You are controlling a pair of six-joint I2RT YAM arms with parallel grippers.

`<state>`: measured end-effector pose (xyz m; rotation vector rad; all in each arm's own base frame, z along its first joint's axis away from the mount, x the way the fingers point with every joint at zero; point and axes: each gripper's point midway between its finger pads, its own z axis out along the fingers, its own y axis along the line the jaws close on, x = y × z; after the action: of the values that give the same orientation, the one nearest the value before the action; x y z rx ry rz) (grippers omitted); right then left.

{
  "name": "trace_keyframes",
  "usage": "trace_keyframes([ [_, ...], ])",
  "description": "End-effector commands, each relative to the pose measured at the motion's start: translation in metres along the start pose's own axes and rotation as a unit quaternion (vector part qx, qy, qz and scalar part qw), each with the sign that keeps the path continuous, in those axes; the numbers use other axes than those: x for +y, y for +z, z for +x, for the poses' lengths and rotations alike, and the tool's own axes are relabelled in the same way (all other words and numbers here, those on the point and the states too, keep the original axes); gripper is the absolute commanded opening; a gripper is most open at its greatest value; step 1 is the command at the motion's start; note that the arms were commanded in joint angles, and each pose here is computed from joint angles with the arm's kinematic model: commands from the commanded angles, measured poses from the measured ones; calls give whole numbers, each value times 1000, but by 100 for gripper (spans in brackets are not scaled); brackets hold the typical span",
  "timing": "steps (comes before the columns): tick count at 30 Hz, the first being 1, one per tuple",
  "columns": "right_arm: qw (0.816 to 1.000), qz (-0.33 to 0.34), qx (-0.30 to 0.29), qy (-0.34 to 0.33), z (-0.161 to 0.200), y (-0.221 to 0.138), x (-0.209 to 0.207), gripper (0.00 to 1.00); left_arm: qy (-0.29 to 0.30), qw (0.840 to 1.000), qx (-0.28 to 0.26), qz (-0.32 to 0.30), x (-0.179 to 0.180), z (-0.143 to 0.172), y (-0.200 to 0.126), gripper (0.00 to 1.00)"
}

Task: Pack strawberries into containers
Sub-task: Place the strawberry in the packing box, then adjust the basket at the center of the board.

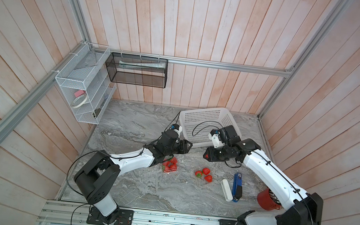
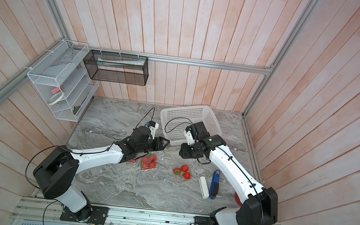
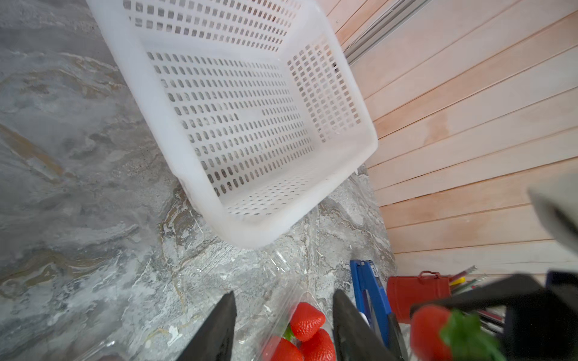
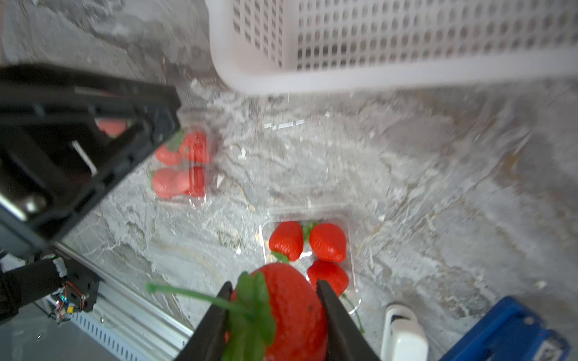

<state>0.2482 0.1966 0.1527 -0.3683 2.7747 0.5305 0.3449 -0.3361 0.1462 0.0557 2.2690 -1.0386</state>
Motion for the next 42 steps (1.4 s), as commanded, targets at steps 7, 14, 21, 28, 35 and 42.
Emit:
trace_keyframes([
  [7, 997, -53, 44, 42, 59, 54, 10, 23, -25, 999, 18, 44, -23, -3, 38, 51],
  [14, 996, -42, 61, 42, 70, 71, 2, 43, -18, 999, 10, 24, -17, -8, 44, 51],
  [21, 998, -25, 53, 35, 64, 69, -2, 69, -5, 1000, -3, 7, -11, -24, 49, 51],
  [28, 999, 1, 13, 32, 40, 42, -12, 72, 0, 999, -33, -21, 11, -53, 41, 51],
  [35, 994, -1, -83, 73, -10, 21, -43, 44, -2, 999, -38, -31, 13, -47, 2, 51],
  [42, 990, -4, -116, 82, -52, 39, -64, 22, -30, 997, 49, -42, 17, 30, -8, 48],
])
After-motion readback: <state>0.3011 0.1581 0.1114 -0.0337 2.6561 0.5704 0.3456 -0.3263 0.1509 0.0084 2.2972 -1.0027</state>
